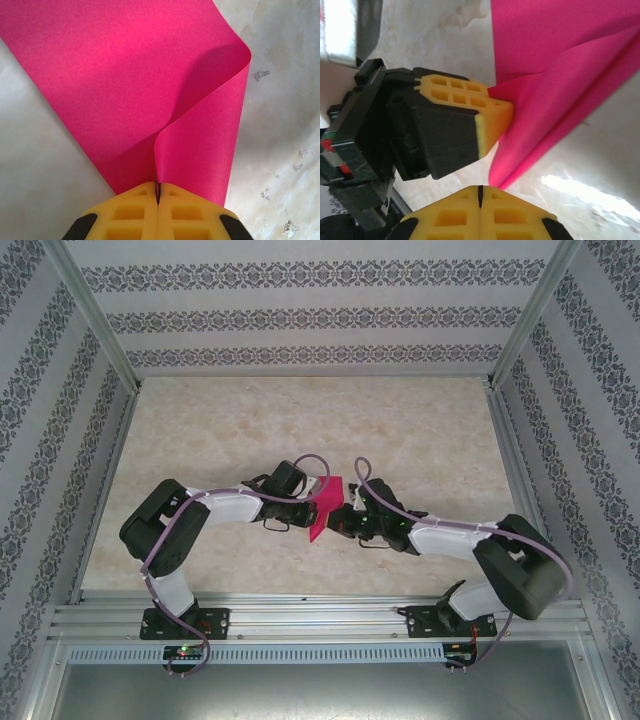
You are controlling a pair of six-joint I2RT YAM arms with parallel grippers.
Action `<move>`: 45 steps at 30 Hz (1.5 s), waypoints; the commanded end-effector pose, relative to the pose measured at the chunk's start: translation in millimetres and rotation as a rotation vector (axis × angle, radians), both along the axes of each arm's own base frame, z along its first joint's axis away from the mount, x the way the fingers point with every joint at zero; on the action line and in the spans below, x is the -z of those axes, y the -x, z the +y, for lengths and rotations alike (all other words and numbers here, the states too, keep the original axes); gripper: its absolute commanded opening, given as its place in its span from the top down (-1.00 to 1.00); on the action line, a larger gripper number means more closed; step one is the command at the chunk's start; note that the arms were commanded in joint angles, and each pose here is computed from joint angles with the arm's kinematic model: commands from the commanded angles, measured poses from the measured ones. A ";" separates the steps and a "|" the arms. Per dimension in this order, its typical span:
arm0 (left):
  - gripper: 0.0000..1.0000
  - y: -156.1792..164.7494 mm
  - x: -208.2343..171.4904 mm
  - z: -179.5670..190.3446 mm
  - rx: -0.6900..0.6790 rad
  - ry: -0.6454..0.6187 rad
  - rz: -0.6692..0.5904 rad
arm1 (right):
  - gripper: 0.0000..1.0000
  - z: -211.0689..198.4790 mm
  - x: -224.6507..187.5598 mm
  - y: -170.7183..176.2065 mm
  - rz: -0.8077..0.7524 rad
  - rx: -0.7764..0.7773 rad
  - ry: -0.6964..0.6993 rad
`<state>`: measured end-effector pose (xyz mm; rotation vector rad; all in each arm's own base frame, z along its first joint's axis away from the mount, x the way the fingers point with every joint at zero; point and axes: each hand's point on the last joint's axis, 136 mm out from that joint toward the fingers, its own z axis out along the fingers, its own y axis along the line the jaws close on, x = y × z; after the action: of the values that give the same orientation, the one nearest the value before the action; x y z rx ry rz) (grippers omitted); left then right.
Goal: Fold a paper plane with a square sheet of paper (pick it up from the middle)
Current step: Third fold the triangle at the center of the table.
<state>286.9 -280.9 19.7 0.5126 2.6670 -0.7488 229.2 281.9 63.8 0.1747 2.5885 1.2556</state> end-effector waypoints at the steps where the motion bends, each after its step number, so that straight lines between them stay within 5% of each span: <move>1: 0.96 6.5 23.9 15.3 -0.039 -0.056 0.067 | 1.00 24.6 -1.5 -7.6 0.002 0.008 -0.067; 20: 0.96 10.9 30.1 21.8 -0.031 -0.086 0.077 | 1.00 39.1 39.3 7.5 0.113 0.002 -0.062; 32: 0.95 12.7 28.1 13.3 0.001 -0.048 0.091 | 0.99 27.6 14.6 14.5 0.042 -0.002 -0.018; 45: 0.95 13.9 29.6 11.8 0.019 -0.052 0.102 | 0.99 34.1 35.8 12.8 0.090 -0.005 0.014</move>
<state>289.0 -284.6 19.4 0.5169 2.6622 -0.7968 212.0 317.7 32.2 0.2205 2.6748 1.2941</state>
